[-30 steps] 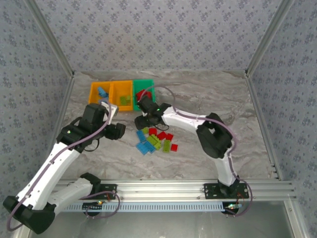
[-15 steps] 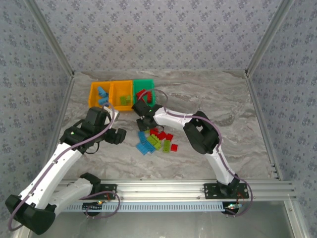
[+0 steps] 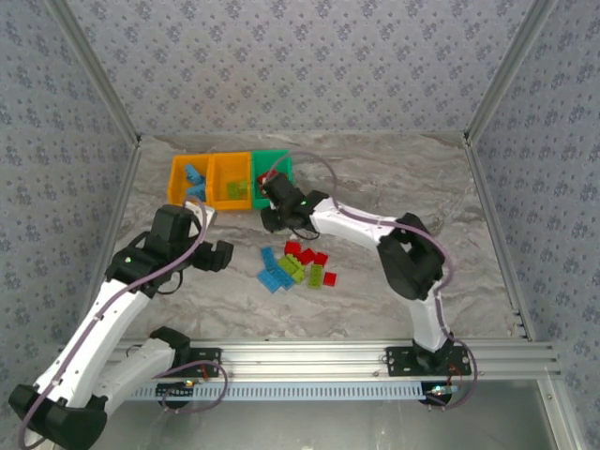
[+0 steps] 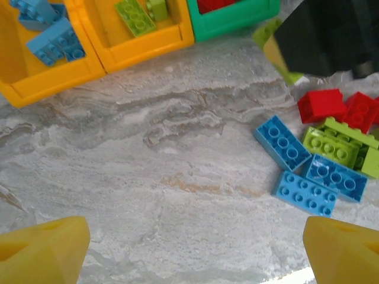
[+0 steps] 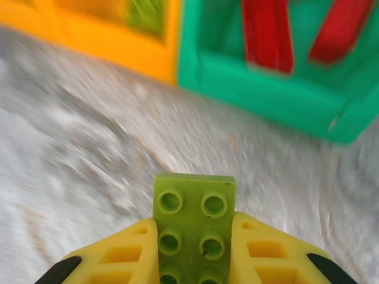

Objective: Sort the legos into containers by color

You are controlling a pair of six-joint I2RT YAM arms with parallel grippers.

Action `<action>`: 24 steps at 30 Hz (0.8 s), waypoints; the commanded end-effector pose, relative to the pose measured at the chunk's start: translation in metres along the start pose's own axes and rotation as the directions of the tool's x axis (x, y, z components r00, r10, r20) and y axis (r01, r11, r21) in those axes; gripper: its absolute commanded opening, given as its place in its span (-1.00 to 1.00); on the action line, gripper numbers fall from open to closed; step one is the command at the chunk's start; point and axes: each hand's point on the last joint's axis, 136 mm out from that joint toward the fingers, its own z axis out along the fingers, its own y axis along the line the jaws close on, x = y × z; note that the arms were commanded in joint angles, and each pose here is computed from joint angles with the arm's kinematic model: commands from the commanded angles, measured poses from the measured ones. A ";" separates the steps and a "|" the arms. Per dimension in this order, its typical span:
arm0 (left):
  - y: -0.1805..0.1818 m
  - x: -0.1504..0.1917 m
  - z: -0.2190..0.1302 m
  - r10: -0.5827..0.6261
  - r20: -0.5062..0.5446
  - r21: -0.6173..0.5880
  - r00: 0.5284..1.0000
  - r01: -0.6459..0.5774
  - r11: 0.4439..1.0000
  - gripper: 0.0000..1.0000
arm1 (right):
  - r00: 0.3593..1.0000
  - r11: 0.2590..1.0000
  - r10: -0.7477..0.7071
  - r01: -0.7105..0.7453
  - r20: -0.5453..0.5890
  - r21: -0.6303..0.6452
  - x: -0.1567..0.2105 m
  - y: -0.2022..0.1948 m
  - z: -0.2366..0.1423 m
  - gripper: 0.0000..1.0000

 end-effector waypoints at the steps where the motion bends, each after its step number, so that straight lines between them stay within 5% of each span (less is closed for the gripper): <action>1: 0.007 -0.008 -0.006 -0.014 0.063 -0.019 0.998 0.015 1.000 0.87 | 0.953 0.995 -0.044 0.068 0.299 -0.068 -0.074 0.019 -0.036 -0.47; 10: 0.013 -0.009 -0.006 -0.022 0.084 -0.035 0.996 0.025 0.999 0.89 | 0.849 0.973 -0.094 0.190 0.521 -0.134 -0.121 0.027 0.012 -0.47; 24: 0.012 -0.008 0.000 -0.035 0.063 -0.012 0.997 0.035 0.999 0.90 | 0.871 0.945 -0.232 0.306 0.432 -0.111 -0.113 0.030 0.087 -0.35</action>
